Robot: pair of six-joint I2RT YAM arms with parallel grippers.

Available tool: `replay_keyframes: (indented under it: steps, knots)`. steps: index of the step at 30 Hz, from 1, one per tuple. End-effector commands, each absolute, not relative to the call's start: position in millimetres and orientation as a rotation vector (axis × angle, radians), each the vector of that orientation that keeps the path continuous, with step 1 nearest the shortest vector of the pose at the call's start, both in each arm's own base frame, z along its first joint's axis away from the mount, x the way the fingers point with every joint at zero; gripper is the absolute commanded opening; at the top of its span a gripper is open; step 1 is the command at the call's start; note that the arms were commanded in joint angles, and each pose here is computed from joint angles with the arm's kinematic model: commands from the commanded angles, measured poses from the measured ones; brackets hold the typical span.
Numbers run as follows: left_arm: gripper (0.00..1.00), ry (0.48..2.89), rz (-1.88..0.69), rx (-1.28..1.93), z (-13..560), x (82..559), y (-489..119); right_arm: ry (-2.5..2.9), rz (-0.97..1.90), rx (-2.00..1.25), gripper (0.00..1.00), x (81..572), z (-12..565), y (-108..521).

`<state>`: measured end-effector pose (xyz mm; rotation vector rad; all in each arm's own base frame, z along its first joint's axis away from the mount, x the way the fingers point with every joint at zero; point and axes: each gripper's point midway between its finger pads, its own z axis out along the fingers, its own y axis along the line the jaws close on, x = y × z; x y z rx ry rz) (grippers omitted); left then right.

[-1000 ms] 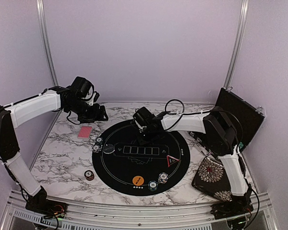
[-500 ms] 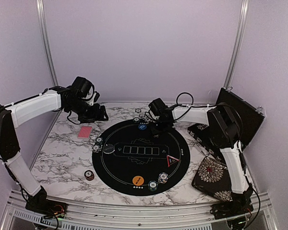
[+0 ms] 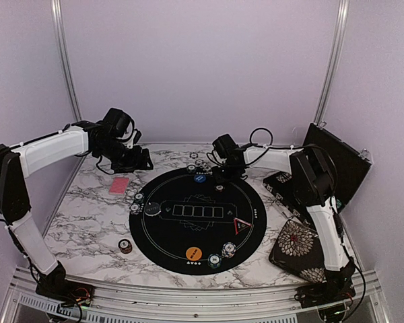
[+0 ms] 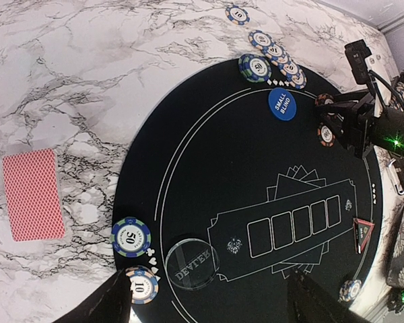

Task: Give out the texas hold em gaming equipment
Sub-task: Move the pile of poker chips to the small blind area.

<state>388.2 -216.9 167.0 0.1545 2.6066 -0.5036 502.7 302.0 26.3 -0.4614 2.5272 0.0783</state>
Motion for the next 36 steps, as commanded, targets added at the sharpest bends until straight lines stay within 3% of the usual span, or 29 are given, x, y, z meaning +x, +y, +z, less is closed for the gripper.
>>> replay_keyframes:
  steps: [1,36]
  knots:
    - [0.81,2.589,-0.524,0.155,171.3,395.8,-220.4,2.583,0.006,-0.465,0.33,493.7,17.7,283.2]
    - [0.81,2.597,-0.517,0.167,165.6,395.4,-220.2,2.543,0.105,-0.502,0.34,464.6,59.5,313.0]
